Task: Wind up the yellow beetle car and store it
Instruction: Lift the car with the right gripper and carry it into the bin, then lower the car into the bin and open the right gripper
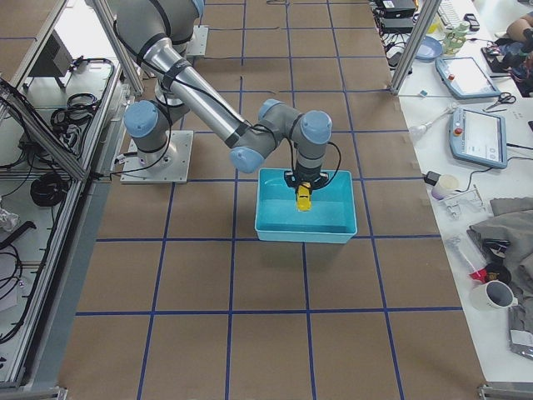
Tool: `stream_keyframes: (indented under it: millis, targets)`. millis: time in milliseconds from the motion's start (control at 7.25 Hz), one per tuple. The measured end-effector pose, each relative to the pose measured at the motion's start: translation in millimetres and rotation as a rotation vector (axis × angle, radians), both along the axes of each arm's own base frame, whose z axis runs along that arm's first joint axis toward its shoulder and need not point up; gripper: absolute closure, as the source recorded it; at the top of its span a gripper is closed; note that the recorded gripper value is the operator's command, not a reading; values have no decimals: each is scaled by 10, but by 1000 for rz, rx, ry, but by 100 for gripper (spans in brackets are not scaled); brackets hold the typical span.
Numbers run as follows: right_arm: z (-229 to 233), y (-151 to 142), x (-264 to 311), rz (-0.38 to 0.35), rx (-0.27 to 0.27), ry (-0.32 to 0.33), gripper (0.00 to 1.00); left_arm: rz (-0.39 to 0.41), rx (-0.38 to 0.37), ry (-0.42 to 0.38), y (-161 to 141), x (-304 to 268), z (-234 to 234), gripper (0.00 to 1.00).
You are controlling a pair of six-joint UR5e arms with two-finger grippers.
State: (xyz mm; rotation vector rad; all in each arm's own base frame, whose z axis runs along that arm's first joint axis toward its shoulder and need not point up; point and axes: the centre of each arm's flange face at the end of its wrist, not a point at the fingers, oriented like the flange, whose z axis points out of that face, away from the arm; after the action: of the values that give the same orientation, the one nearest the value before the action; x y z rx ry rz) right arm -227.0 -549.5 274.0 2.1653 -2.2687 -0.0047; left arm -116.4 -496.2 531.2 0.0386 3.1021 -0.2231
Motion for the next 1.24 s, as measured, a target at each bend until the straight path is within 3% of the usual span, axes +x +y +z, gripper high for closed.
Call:
stream_keyframes:
  millis: [552,828,966,1103,1241]
  targets:
    - [-525,-53,-111,1,64,4,65,0,-1,-1,-1,1,5,0]
    - [-604,-43,-141,-1,83,10,56,0,-1,0,-1,0,5,0]
    - [-612,-41,-146,-2,86,12,45,0,-1,0,-1,0,6,0]
    - [-615,-40,-148,-2,87,13,7,0,-1,-1,-1,1,6,0]
    - [-615,-40,-148,-2,88,13,0,0,-1,-1,-1,1,5,0]
